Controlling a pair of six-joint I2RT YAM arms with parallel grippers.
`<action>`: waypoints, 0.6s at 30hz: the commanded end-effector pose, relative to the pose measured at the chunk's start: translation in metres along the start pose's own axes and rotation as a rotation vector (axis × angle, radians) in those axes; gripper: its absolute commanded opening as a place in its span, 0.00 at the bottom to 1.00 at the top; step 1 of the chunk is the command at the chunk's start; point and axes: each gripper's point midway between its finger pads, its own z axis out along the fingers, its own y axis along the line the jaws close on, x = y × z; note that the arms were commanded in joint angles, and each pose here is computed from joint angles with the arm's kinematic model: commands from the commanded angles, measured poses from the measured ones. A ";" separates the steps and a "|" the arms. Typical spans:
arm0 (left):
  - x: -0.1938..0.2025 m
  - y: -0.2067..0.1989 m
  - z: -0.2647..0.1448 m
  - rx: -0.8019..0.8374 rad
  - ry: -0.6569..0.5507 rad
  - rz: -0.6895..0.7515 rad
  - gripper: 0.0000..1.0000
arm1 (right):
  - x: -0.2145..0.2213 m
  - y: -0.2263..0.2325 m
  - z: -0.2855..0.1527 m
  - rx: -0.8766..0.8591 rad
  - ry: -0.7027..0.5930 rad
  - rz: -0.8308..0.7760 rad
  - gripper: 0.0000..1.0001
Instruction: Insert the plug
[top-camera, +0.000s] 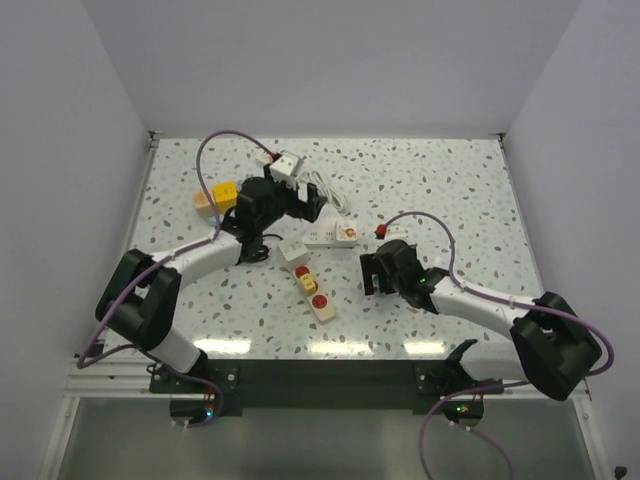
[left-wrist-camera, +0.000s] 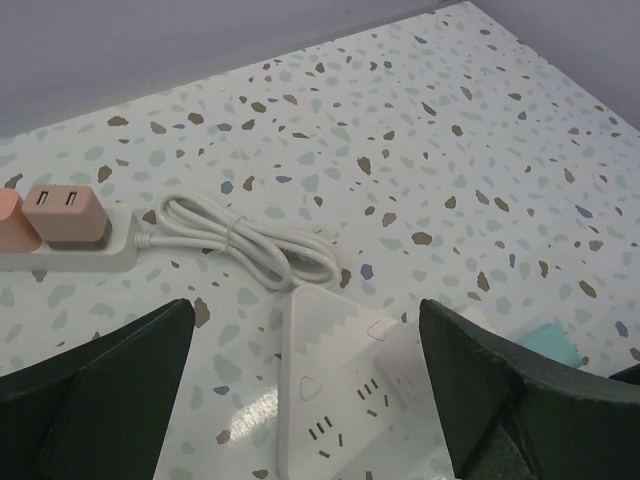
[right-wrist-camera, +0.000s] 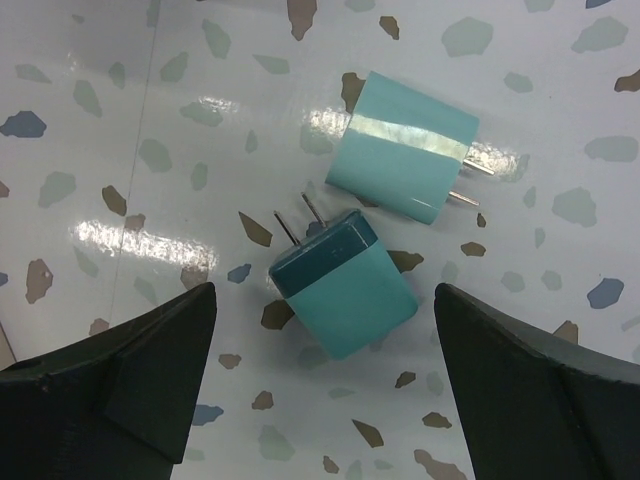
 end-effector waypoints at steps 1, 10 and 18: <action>-0.004 -0.007 -0.018 0.045 -0.003 0.040 1.00 | -0.014 0.008 -0.001 -0.024 -0.012 -0.010 0.93; 0.012 -0.013 -0.042 0.071 0.022 0.041 1.00 | -0.017 0.017 0.010 -0.049 0.022 -0.050 0.92; 0.020 -0.018 -0.056 0.097 0.035 0.042 1.00 | -0.015 0.037 0.014 -0.155 0.053 -0.119 0.85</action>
